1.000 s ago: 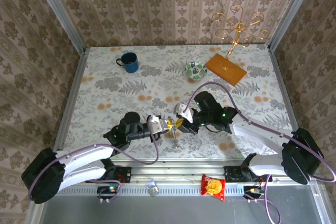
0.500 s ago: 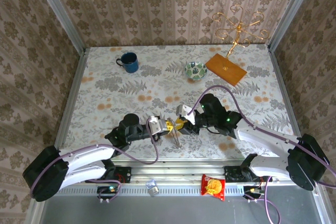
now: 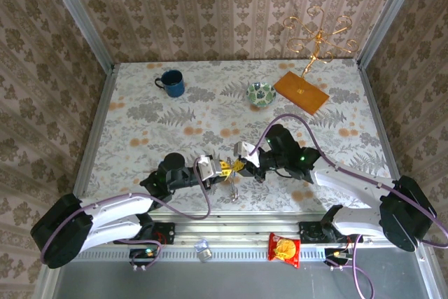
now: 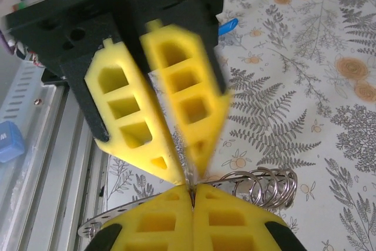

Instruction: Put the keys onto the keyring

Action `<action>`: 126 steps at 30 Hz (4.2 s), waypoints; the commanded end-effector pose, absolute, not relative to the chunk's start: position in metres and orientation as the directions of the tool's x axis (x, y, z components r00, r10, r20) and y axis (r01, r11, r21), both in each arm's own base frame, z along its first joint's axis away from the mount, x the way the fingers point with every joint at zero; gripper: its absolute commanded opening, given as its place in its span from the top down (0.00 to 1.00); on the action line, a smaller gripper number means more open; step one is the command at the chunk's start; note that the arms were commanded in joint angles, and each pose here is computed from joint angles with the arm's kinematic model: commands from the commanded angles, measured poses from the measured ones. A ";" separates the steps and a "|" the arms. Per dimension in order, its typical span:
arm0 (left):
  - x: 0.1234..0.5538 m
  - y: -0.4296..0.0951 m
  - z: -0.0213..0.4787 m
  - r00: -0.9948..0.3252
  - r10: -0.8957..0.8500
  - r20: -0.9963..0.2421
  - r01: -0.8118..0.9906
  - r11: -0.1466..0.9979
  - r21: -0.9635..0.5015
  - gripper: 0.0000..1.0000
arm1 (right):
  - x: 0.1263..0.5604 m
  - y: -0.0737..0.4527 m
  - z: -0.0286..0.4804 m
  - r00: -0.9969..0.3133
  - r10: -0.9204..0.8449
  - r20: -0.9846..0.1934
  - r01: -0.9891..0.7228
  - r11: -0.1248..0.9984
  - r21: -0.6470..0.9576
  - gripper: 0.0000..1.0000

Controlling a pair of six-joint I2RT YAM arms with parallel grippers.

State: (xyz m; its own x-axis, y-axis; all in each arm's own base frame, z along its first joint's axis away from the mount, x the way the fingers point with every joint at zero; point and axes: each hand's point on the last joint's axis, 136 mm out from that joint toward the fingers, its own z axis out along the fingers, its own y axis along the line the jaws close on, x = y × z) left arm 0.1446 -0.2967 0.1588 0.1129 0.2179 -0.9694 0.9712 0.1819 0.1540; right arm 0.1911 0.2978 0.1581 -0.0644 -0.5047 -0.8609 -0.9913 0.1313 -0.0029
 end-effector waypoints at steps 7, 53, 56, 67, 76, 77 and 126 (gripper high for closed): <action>0.152 -0.298 0.169 0.148 0.327 -0.934 0.963 0.169 0.212 0.77 | 0.187 0.293 0.161 0.041 -0.677 -0.735 -0.995 0.039 -0.092 1.00; 0.159 -0.300 0.168 0.165 0.312 -0.936 0.948 0.212 0.238 1.00 | 0.203 0.283 0.190 -0.733 -0.337 -0.591 -0.645 0.621 0.446 0.64; 0.159 -0.300 0.168 0.164 0.313 -0.935 0.949 0.210 0.237 1.00 | 0.205 0.285 0.186 -0.758 -0.352 -0.549 -0.621 0.648 0.441 0.65; 0.159 -0.300 0.169 0.166 0.312 -0.935 0.947 0.215 0.240 1.00 | 0.200 0.297 0.177 -0.754 -0.420 -0.505 -0.643 0.630 0.436 0.76; 0.159 -0.299 0.169 0.169 0.311 -0.935 0.947 0.214 0.242 1.00 | 0.199 0.299 0.177 -0.750 -0.427 -0.505 -0.650 0.618 0.442 0.81; 0.158 -0.300 0.170 0.170 0.310 -0.936 0.947 0.213 0.242 1.00 | 0.200 0.299 0.176 -0.751 -0.428 -0.503 -0.649 0.618 0.443 0.82; 0.159 -0.298 0.175 0.188 0.199 -0.962 0.936 0.260 0.237 1.00 | 0.215 0.301 0.144 -0.795 -0.312 -0.521 -0.603 0.502 0.620 0.97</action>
State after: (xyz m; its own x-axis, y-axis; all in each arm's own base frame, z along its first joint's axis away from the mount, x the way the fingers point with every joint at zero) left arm 0.1640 -0.2937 0.1600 0.1646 0.2740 -0.9475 0.9333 0.2676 0.2395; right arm 0.2132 0.2966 0.1473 -0.7983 -0.3293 -0.5043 -0.5984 0.5281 0.6025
